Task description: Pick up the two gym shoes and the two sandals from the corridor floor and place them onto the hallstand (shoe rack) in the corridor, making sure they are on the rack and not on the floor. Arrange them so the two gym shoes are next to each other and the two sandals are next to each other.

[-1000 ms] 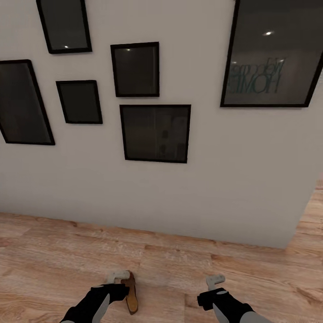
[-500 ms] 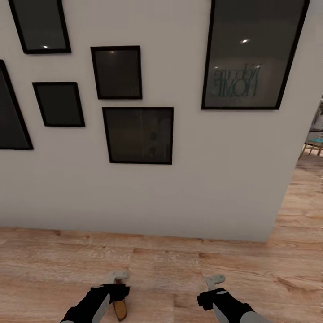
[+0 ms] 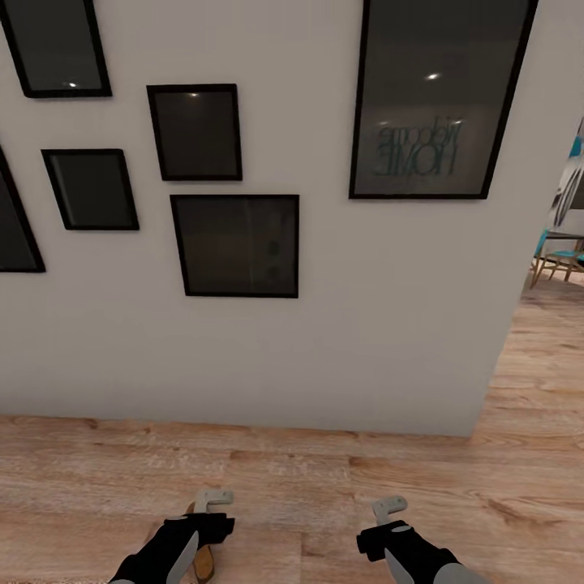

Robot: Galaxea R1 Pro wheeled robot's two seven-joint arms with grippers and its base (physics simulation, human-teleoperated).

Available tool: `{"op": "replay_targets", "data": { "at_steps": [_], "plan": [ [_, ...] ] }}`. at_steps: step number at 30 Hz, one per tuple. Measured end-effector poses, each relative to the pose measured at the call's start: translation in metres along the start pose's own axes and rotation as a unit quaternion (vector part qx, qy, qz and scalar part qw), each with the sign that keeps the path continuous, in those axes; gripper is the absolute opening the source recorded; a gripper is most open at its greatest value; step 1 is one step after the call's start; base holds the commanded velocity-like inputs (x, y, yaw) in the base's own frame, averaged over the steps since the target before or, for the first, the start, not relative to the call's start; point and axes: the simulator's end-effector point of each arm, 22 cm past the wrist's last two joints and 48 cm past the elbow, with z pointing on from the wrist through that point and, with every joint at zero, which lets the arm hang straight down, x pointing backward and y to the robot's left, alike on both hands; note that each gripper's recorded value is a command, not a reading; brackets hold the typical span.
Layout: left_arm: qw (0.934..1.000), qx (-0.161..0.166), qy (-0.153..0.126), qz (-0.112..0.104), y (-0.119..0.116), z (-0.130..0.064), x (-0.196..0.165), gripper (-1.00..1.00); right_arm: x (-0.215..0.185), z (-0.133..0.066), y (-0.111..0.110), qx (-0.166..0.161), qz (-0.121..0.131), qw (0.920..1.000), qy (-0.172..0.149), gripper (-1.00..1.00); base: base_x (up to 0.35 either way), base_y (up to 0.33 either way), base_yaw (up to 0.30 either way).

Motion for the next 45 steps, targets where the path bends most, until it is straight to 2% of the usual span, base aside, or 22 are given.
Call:
{"op": "replay_targets", "data": {
  "at_steps": [28,36,45],
  "plan": [
    [1.0,0.0,0.0,0.0,0.0001,0.0,-0.0002,1.0,0.0,0.0,0.0,0.0,0.0,1.0,0.0,1.0,0.0,-0.013,0.253],
    [1.0,0.0,0.0,0.0,0.0001,-0.0001,-0.0005,1.0,0.0002,0.0,0.0,0.0,0.0,1.0,0.0,1.0,0.031,-0.022,0.086],
    [1.0,0.0,0.0,0.0,0.0001,0.0,-0.0001,1.0,0.0,0.0,0.0002,-0.001,0.0,1.0,0.0,1.0,0.196,-0.142,0.016]
  ]
}}
